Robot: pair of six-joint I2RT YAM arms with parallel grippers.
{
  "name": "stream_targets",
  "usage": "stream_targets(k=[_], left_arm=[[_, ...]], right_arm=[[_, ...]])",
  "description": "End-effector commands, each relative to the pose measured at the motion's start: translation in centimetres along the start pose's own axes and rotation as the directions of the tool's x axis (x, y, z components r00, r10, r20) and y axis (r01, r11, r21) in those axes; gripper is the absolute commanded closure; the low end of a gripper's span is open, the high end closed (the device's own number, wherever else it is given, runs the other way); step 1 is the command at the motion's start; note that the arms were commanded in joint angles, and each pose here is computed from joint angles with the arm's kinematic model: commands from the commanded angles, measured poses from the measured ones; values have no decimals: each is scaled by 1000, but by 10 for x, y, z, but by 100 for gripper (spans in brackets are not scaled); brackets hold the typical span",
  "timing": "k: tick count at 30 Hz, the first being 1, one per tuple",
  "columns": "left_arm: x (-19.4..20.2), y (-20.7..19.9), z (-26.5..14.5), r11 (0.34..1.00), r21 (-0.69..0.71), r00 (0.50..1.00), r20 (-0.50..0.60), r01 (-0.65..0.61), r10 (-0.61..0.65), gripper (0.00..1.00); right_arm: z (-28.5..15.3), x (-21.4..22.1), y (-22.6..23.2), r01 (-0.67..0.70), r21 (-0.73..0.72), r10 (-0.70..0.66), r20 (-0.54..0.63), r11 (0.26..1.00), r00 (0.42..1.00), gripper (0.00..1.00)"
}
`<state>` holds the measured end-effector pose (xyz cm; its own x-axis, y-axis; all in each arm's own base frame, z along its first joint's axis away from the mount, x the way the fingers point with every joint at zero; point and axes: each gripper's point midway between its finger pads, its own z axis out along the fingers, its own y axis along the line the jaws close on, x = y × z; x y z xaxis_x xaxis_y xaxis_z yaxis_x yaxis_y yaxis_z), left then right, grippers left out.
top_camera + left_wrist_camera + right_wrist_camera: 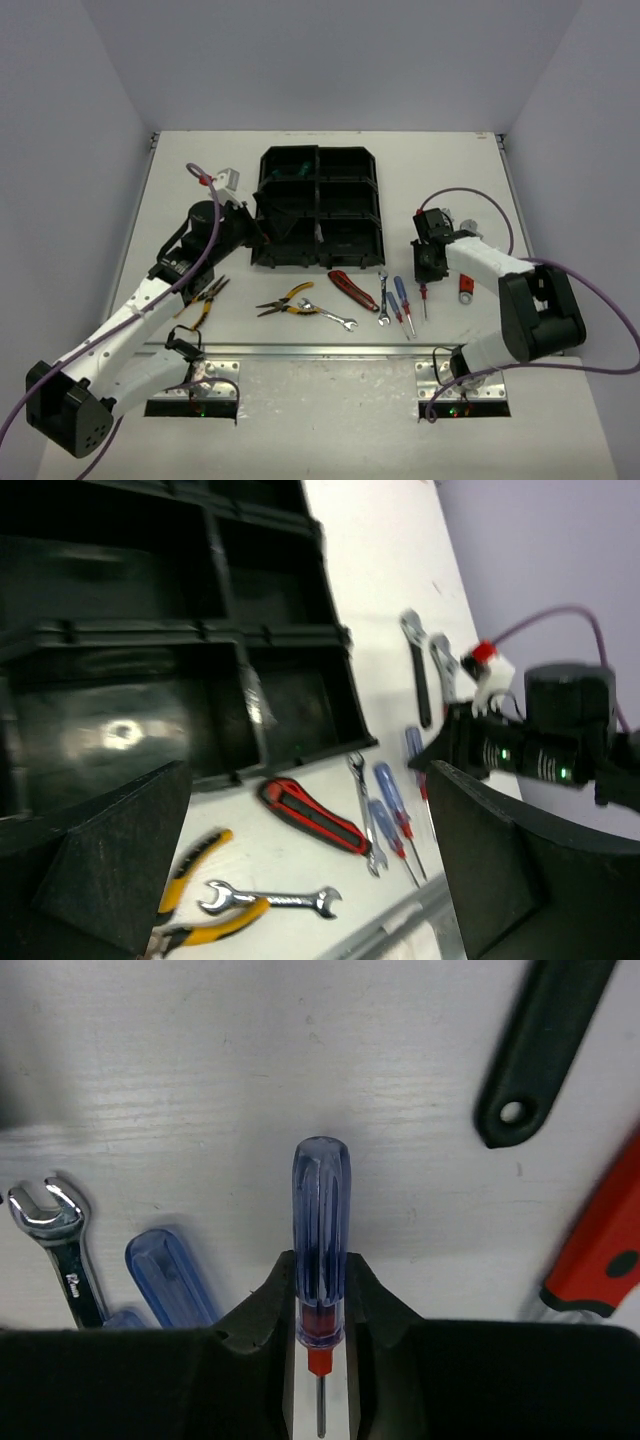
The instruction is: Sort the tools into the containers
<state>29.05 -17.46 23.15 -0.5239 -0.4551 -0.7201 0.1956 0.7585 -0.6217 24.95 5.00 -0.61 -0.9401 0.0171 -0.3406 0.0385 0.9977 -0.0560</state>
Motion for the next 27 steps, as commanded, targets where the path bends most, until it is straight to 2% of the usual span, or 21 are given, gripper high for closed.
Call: stream_targets(k=[1,3,4,5,6,8,9,11,13,15,17,21,22,23,24,27], left_arm=[[27,-57,10,977,214,997,-65,-18,32,0],[41,-94,9,933,359,993,-101,-16,55,0],[39,-118,5,892,452,995,-87,-3,47,0],[48,-127,4,866,500,991,-119,10,57,0],[51,-141,0,828,560,991,-120,13,65,0],[57,-163,-6,770,637,989,-132,34,65,0],[65,-172,-8,741,670,986,-147,42,77,0],[69,-189,-11,692,720,987,-139,43,84,3],[76,-201,-14,662,748,985,-147,48,95,9],[81,-211,-13,642,765,983,-153,55,99,15],[85,-212,-8,653,754,983,-162,64,90,17],[90,-204,3,701,710,982,-171,65,82,29],[91,-204,4,704,708,981,-175,66,84,34],[94,-204,4,706,705,979,-186,70,89,47],[97,-204,5,707,704,977,-195,74,92,56],[101,-205,10,710,700,973,-208,79,97,67]], right_arm=[[-56,-53,3,22,5,-22,282,1000,959,100],[-92,-68,27,131,-74,-87,428,989,900,100],[-110,-70,61,270,-210,-136,495,940,858,100],[-130,-73,76,353,-272,-144,574,895,806,100],[-149,-71,91,433,-333,-142,633,838,761,100],[-190,-50,128,608,-480,-109,722,632,683,100],[-211,-43,137,668,-494,-69,774,556,630,100],[-237,-22,148,732,-537,-18,801,418,598,100],[-256,-16,154,772,-538,28,826,339,563,99],[-266,-10,157,771,-569,50,813,287,581,99],[-274,-8,159,768,-588,59,802,254,594,100],[-282,-9,159,763,-596,77,798,251,598,100],[-284,-10,159,760,-598,81,796,255,600,100],[-286,-11,159,760,-598,86,796,254,599,100],[-288,-11,159,761,-598,88,797,253,597,100],[-295,-11,160,762,-607,100,792,226,602,100]])
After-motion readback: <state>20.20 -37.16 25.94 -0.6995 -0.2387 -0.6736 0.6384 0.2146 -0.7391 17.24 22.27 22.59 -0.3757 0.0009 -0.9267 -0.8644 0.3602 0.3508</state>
